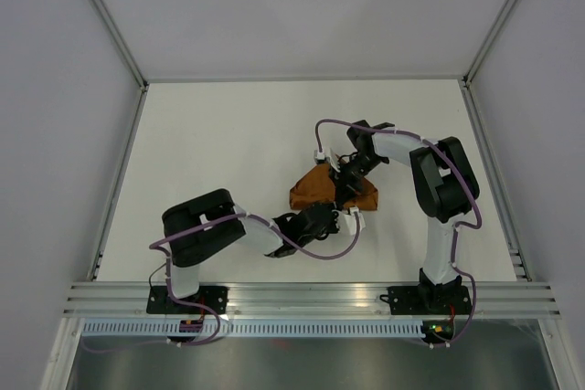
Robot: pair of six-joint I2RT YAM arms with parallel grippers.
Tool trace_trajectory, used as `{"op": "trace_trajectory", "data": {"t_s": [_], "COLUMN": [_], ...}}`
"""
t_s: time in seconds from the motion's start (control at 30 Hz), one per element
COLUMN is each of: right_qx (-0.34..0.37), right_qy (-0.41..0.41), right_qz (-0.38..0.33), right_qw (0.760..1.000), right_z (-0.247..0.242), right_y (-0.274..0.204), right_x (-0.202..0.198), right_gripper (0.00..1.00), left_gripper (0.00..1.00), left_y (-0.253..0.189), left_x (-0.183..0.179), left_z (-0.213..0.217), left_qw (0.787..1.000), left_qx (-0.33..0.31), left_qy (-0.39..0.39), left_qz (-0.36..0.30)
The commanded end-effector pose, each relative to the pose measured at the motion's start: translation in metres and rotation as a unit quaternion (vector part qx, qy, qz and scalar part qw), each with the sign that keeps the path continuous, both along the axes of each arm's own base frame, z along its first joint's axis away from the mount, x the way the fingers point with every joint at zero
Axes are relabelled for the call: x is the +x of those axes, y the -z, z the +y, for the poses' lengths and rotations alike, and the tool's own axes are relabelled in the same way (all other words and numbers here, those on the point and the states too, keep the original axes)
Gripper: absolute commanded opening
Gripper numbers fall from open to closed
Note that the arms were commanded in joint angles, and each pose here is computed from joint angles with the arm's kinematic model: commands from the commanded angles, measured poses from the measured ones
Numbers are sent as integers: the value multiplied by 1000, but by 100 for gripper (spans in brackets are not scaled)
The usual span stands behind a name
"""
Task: Fold the napkin, place the utensils inside, and roll it up
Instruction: Roll the napkin with the utensil
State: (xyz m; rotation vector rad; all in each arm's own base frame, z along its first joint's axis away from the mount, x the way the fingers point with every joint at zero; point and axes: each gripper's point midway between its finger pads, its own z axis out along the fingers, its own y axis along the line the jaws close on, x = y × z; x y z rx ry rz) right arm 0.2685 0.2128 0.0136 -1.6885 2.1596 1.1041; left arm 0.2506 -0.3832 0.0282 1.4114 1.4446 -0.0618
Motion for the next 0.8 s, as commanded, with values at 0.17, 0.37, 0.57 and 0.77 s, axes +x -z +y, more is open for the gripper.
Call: {"op": "trace_trajectory", "data": {"t_s": [0.17, 0.37, 0.57, 0.77], "right_qx": [-114, -113, -101, -73], "right_qy": [-35, -26, 12, 72], "right_qz": [32, 24, -3, -40], "right_qw": [992, 993, 995, 994], "right_z": [-39, -39, -33, -31], "right_y": [60, 59, 47, 10], "right_x": [-27, -24, -7, 27], "right_gripper": [0, 0, 26, 48], "left_gripper": [16, 2, 2, 2], "left_y": [31, 46, 57, 54], "left_x": [-12, -34, -54, -58], "left_z": [-1, -1, -2, -1], "left_qw": [989, 968, 940, 926], "left_qx": [64, 92, 108, 93], "left_qy": [64, 103, 121, 112], "left_qz": [116, 208, 300, 348]}}
